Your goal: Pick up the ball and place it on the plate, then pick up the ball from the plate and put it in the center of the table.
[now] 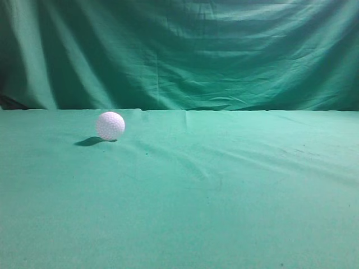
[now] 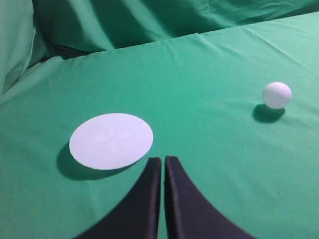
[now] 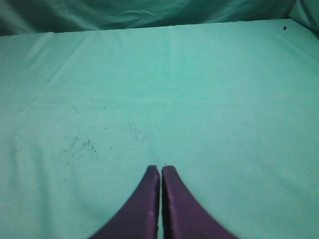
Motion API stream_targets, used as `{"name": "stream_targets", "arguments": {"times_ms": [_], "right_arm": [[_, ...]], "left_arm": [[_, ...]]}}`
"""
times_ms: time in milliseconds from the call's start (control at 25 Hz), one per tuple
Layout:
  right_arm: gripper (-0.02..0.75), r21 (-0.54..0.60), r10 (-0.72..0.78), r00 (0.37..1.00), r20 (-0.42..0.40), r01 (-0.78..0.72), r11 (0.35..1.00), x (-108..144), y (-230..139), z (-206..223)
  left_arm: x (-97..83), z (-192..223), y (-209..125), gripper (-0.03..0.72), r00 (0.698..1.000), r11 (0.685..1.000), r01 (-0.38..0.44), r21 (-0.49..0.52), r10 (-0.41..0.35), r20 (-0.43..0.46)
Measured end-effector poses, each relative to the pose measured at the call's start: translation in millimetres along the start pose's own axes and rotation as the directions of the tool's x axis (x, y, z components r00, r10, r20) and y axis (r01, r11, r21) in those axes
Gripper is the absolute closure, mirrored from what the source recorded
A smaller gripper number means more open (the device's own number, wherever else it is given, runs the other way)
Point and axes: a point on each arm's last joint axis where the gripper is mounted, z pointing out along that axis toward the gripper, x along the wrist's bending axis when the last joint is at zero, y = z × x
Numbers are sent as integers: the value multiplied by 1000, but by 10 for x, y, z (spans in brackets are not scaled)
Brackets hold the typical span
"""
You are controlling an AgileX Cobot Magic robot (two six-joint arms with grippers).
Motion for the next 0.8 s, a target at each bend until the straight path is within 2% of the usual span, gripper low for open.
{"name": "stream_targets", "arguments": {"times_ms": [240, 800], "right_arm": [[738, 0, 0, 1000, 0, 0, 1000, 0, 0, 0], [738, 0, 0, 1000, 0, 0, 1000, 0, 0, 0]], "left_arm": [[-23, -5, -90, 688, 999, 995, -21, 98, 18, 27], [-25, -6, -98, 688, 999, 994, -21, 108, 18, 30]]}}
